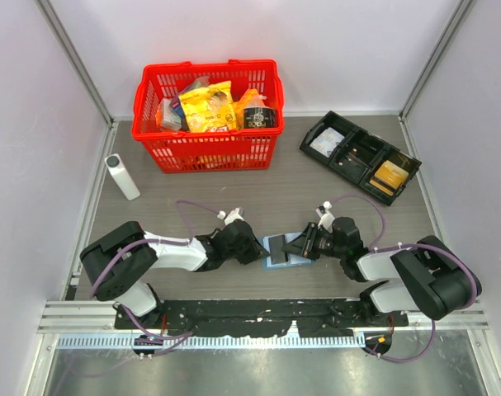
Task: Take the credit cards out of the card holder
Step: Remove the credit card from the card holder.
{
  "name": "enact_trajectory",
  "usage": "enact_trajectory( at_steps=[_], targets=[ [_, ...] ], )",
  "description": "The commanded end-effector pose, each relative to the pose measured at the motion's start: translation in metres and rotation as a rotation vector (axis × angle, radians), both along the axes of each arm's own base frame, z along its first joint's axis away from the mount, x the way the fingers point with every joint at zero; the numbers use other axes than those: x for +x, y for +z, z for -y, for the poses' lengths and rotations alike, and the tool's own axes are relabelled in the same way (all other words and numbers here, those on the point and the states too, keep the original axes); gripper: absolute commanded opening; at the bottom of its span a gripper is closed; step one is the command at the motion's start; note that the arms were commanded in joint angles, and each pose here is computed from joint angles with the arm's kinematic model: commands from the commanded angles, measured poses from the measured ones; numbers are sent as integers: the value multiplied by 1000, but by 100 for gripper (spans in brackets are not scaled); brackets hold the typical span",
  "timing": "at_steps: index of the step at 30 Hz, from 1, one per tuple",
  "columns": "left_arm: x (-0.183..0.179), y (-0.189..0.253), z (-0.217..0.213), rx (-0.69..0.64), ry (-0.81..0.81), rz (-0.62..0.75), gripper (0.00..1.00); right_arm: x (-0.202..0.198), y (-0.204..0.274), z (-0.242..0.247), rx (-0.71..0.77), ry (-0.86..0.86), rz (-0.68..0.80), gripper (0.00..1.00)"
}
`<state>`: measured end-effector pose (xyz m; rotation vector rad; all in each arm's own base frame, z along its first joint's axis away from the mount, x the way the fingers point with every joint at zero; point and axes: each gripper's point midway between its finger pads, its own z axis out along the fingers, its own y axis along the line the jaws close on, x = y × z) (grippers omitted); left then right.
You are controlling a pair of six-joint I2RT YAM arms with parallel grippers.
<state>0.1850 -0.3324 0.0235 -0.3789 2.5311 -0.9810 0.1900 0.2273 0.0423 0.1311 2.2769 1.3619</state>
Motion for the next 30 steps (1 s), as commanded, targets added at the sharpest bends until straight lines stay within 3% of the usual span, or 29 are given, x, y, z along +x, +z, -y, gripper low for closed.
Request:
enact_trajectory(
  at_steps=[1,6,15,30],
  targets=[
    [-10,-33,-31,148,13,-48,0,3,19,-4,52,19,67,14],
    [-10,-33,-32,150,13,-47,0,4,17,0,41,11,64,1],
    [-7,-31,-39,154,31,-40,0,8,11,14,4,-33,32,1],
    [0,-15,-47,185,25,21,0,15,-3,53,-233,-164,-23,1]
  ],
)
